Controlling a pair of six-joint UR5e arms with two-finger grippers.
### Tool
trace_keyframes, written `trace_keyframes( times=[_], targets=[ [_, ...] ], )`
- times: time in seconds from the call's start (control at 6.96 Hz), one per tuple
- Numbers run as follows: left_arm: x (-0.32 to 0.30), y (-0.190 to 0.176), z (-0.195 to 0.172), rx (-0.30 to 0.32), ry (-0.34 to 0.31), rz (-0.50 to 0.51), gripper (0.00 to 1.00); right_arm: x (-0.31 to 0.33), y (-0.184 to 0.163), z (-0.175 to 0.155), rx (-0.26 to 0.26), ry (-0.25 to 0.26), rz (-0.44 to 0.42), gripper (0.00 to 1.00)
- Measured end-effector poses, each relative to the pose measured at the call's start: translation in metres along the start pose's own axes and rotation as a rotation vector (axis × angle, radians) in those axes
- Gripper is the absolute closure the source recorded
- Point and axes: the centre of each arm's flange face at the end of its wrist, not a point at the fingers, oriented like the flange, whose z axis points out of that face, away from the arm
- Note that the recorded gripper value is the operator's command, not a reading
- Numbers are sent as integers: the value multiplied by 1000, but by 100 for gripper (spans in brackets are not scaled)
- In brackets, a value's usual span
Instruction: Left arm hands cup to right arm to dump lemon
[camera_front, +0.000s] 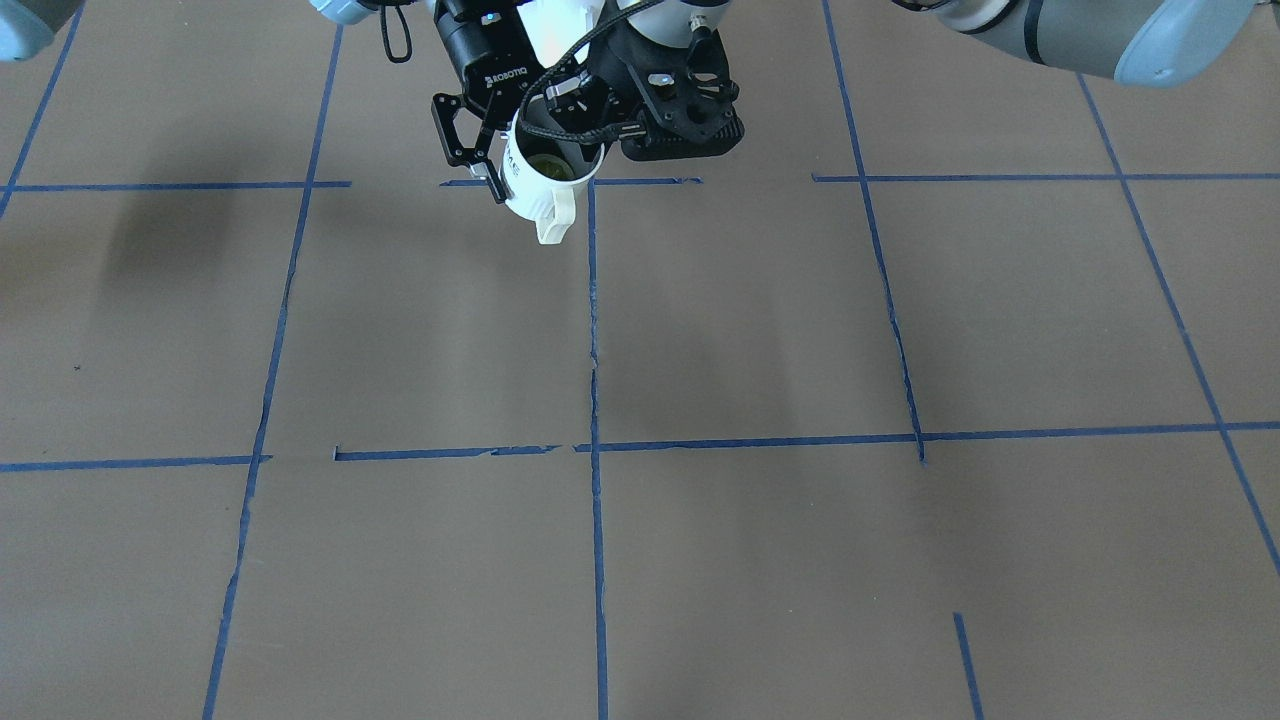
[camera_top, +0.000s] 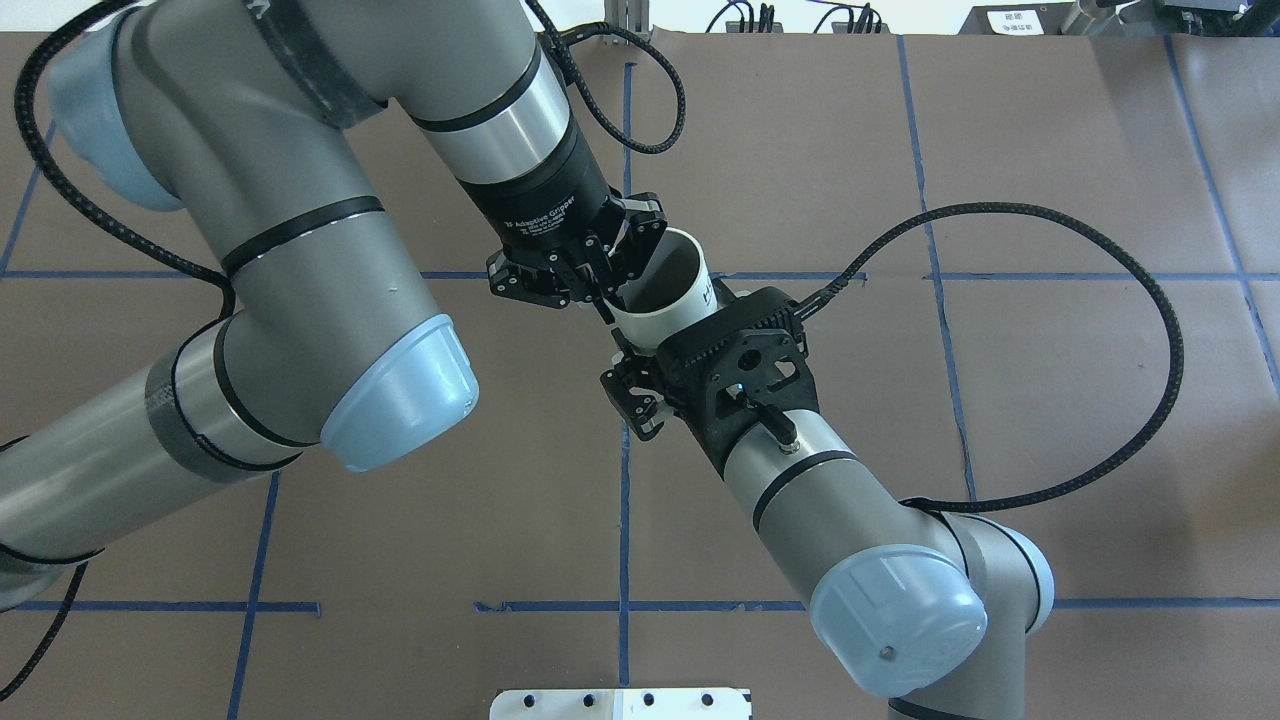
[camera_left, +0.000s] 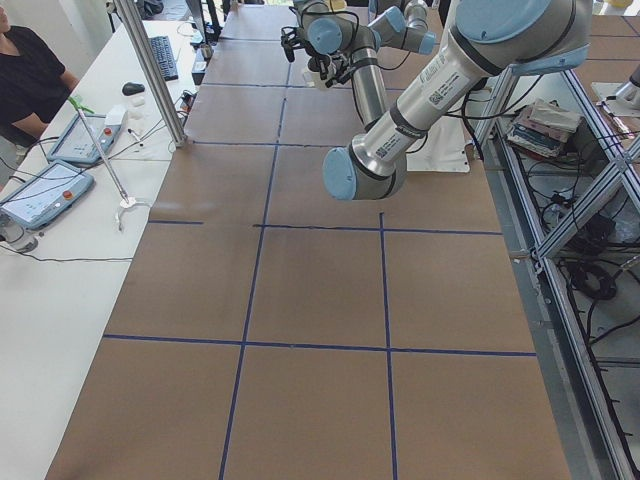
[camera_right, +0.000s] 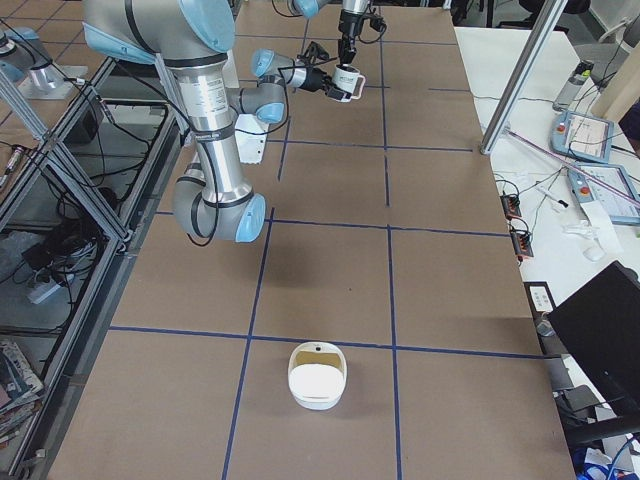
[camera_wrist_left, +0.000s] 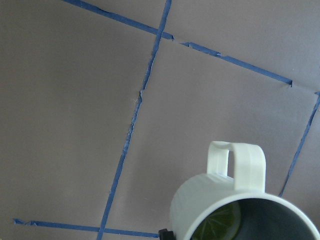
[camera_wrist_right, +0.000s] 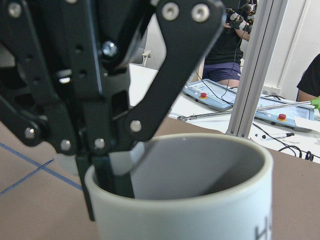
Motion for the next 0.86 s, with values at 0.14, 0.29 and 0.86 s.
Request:
trace_keyframes(
  times=[0.14, 0.29, 0.86],
  targets=[
    [0, 1, -1, -5, 3, 2, 24, -1, 1, -1, -1, -2, -1, 69],
    [0, 3, -3, -6, 9, 7, 0, -4, 3, -2, -5, -7, -2, 69],
    [-18, -24, -65, 108, 115, 36, 0, 5, 10, -5, 1, 11, -3, 69]
  ],
)
